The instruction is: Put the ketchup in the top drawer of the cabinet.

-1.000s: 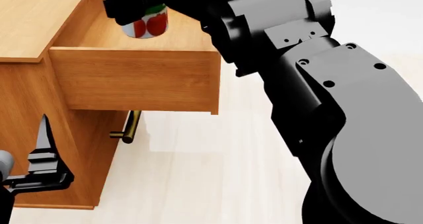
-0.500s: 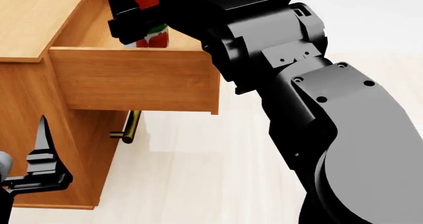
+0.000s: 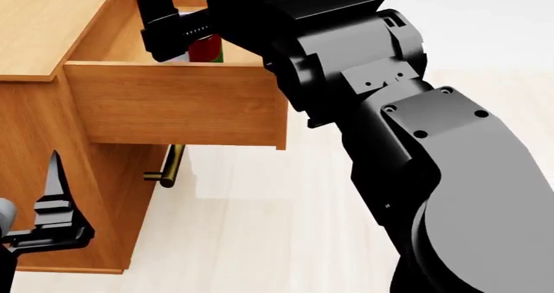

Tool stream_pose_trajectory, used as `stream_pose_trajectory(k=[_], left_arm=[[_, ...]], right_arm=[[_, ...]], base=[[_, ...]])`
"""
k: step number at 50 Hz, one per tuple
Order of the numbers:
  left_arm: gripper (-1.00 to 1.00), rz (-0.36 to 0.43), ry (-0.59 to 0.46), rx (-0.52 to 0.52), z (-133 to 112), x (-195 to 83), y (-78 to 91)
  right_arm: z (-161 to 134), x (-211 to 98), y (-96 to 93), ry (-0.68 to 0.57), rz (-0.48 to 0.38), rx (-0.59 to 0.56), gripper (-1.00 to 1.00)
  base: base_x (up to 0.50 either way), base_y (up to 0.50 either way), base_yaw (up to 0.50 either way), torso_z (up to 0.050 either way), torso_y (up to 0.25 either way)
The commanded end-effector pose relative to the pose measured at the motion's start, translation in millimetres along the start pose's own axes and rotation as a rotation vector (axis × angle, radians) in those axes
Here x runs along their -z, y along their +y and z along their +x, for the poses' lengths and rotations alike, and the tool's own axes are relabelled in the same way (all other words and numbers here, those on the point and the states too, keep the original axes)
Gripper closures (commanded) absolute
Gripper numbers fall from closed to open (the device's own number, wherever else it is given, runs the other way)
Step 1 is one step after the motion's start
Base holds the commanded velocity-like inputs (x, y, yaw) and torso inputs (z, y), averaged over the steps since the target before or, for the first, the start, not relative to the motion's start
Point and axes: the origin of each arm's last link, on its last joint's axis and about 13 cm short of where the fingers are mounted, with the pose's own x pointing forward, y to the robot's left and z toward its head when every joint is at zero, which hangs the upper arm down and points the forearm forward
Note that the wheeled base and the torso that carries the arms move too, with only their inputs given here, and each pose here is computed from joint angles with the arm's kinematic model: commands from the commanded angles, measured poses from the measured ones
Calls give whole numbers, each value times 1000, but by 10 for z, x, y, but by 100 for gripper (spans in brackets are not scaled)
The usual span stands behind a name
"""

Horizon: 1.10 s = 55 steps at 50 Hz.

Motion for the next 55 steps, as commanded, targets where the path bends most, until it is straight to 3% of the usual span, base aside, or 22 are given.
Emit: stream_pose_trajectory(k=[1, 12, 25, 41, 55], left_arm=[[-100, 1, -1, -1, -2, -2, 1], [-100, 1, 0, -1, 2, -3, 0], [-100, 4, -5, 3, -8, -27, -3], [-100, 10, -11, 9, -19, -54, -10], [-100, 13, -23, 19, -53, -99, -15]], right_arm=[[6, 0, 4, -9, -2, -4, -100], [-19, -171, -15, -117, 4, 29, -100], [-110, -599, -52, -450, 49, 133, -100], [-381, -751, -265, -511, 16, 264, -100], [-926, -486, -59, -542, -5, 303, -100]], base=[[0, 0, 0, 0, 0], [0, 0, 0, 0, 0], [0, 0, 0, 0, 0], [0, 0, 0, 0, 0], [0, 0, 0, 0, 0]])
